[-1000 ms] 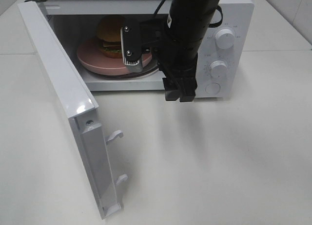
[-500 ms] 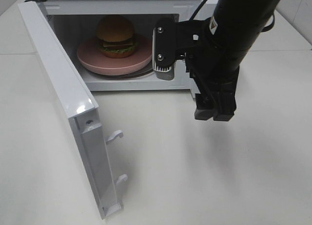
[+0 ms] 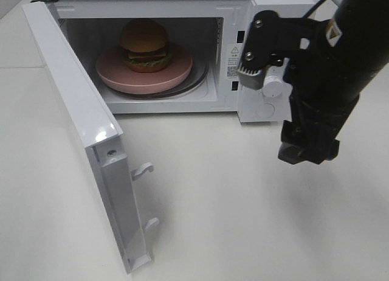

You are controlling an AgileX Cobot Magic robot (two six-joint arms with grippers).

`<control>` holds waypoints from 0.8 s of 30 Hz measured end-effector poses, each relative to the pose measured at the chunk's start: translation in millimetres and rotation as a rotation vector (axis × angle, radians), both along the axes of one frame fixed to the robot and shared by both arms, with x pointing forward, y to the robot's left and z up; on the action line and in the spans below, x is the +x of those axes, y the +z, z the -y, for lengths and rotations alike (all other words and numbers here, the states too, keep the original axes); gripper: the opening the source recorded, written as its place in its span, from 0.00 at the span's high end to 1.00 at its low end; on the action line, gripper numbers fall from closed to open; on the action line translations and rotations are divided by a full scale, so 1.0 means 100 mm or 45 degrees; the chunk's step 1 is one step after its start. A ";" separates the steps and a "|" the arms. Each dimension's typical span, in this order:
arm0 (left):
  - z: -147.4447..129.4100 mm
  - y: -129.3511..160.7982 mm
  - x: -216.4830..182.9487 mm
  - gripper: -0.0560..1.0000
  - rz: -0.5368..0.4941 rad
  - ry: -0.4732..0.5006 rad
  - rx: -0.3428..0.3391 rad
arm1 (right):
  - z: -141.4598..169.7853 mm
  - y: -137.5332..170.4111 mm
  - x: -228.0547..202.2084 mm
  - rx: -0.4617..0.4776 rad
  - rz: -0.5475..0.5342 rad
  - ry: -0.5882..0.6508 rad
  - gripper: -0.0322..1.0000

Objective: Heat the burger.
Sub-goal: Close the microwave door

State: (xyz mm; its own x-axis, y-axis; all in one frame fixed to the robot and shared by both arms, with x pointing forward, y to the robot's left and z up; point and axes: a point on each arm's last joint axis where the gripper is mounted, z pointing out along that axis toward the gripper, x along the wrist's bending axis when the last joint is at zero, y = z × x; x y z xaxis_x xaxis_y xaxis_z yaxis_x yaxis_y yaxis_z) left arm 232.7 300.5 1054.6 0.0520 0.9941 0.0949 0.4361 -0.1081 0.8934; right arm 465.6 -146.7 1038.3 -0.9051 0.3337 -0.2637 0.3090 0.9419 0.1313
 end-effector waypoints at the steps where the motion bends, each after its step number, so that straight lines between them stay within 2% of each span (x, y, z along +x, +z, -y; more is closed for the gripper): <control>1: 0.00 0.00 0.00 0.00 0.000 0.000 0.000 | 0.00 0.00 0.00 0.000 0.000 0.000 0.16; 2: 0.00 0.00 0.00 0.00 0.000 0.000 0.000 | 0.06 0.02 0.00 0.012 0.003 -0.050 0.16; 3: 0.00 0.00 0.00 0.00 0.000 0.000 0.000 | 0.20 0.04 0.02 0.034 0.004 -0.179 0.16; 4: 0.00 0.00 0.00 0.00 0.000 0.000 0.000 | 0.20 0.04 0.02 0.034 0.004 -0.179 0.16; 5: 0.00 0.00 0.00 0.00 0.000 0.000 0.000 | 0.35 0.05 0.07 0.067 0.009 -0.345 0.16; 6: 0.00 0.00 0.00 0.00 0.000 0.000 0.000 | 0.41 0.06 0.09 0.088 0.011 -0.440 0.17; 7: 0.00 0.00 0.00 0.00 0.000 0.000 0.000 | 0.41 0.06 0.09 0.088 0.011 -0.440 0.17; 8: 0.00 0.00 0.00 0.00 0.000 0.000 0.000 | 0.57 0.06 0.16 0.127 0.013 -0.644 0.18; 9: 0.00 0.00 0.00 0.00 0.000 0.000 0.000 | 0.57 0.06 0.16 0.127 0.013 -0.644 0.18; 10: 0.00 0.00 0.00 0.00 0.000 0.000 0.000 | 0.74 0.05 0.22 0.161 0.016 -0.849 0.18; 11: 0.00 0.00 0.00 0.00 0.000 0.000 0.000 | 0.83 0.05 0.24 0.178 0.017 -0.950 0.19; 12: 0.00 0.00 0.00 0.00 0.000 0.000 0.000 | 0.83 0.05 0.24 0.178 0.017 -0.950 0.19; 13: 0.00 0.00 0.00 0.00 0.000 0.000 0.000 | 0.97 0.04 0.27 0.201 0.019 -1.109 0.20; 14: 0.00 0.00 0.00 0.00 0.000 0.000 0.000 | 1.05 0.04 0.29 0.210 0.018 -1.187 0.21; 15: 0.00 0.00 0.00 0.00 0.000 0.000 0.000 | 1.05 0.04 0.29 0.210 0.018 -1.187 0.21; 16: 0.00 0.00 0.00 0.00 0.000 0.000 0.000 | 1.17 0.03 0.29 0.206 0.009 -1.283 0.23; 18: 0.00 0.00 0.00 0.00 0.000 0.000 0.000 | 1.23 0.02 0.29 0.206 0.006 -1.328 0.24; 19: 0.00 0.00 0.00 0.00 0.000 0.000 0.000 | 1.33 0.00 0.28 0.196 -0.010 -1.401 0.25; 24: 0.00 0.00 0.00 0.00 0.000 0.000 0.000 | 1.43 -0.06 0.20 0.188 -0.038 -1.507 0.25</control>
State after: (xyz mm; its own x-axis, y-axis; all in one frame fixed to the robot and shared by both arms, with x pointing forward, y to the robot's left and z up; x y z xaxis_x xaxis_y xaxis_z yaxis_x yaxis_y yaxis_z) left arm 232.7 300.5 1054.6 0.0520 0.9941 0.0949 0.4361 -0.1081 0.8934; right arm 486.0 -290.0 1032.7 -0.0198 0.9904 -0.1368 0.9803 0.0461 0.1921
